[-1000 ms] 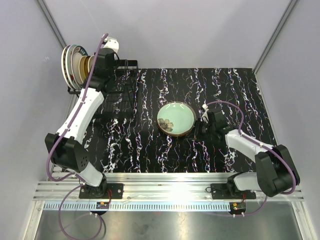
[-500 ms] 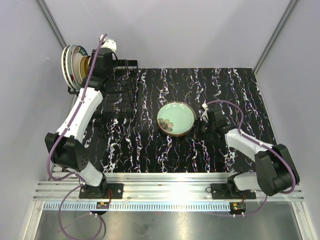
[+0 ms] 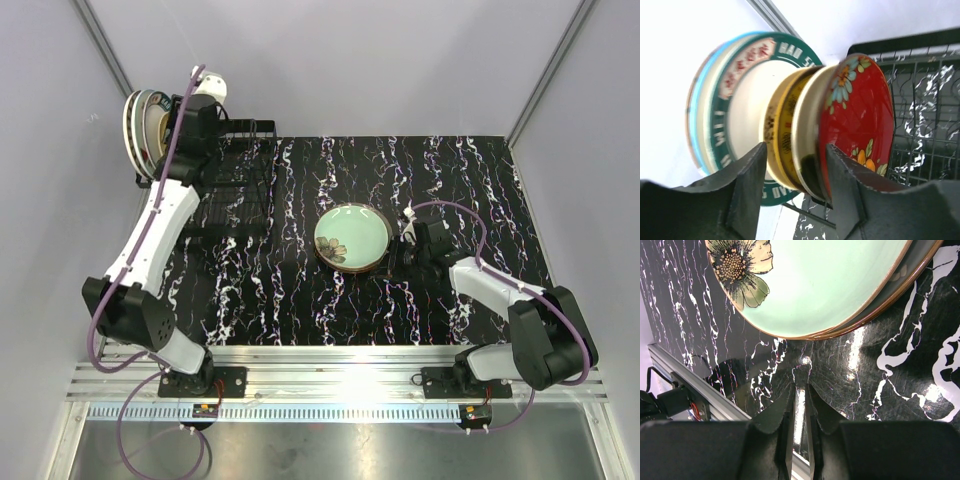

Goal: Load the plates into the dish rack
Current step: Insert the plate into the dish rack

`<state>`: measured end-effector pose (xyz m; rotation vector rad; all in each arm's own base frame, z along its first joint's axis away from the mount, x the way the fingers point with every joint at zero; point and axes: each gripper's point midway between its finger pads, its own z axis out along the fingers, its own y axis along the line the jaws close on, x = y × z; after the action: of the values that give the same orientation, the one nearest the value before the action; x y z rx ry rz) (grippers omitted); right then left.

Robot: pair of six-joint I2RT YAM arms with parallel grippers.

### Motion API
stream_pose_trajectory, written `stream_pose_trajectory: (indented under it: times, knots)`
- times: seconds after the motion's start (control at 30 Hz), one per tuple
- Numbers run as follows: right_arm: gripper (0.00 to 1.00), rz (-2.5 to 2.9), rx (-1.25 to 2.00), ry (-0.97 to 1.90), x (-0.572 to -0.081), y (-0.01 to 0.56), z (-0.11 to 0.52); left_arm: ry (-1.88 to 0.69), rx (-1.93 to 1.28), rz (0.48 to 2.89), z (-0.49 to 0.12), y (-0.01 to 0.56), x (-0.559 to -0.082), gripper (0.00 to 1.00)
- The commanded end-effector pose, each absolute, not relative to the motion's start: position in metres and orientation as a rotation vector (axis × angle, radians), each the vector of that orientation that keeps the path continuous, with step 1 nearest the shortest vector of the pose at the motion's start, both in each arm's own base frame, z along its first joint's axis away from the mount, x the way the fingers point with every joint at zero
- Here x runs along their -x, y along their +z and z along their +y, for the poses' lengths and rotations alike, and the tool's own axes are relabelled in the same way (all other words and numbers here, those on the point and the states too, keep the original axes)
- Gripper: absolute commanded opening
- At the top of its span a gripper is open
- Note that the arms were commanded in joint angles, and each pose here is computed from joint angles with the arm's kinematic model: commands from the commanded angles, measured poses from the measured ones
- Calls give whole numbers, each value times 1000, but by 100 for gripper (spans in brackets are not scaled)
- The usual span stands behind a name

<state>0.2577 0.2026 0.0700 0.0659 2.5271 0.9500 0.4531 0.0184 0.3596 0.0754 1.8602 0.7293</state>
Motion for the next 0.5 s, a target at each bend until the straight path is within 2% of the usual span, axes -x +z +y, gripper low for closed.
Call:
stream_pose_trajectory:
  times: [0.0,0.1,0.2,0.23,0.37,0.47]
  knots:
    - [19,2452,-16,975,-274,89,208,625,-1,1720,18,421,-427,55]
    - [20,2452,-18,979,-274,91,208,551,10,1680,13,441,-415,62]
    - [26,2450,-18,980,-274,94,208,453,15,1634,6,459,-398,73]
    - [27,2446,-16,978,-275,96,208,430,17,1626,4,461,-394,81]
    - [36,2447,-39,967,-276,100,206,285,30,1557,-7,476,-371,98]
    - [46,2444,-81,937,-280,103,202,178,43,1539,-16,474,-356,99]
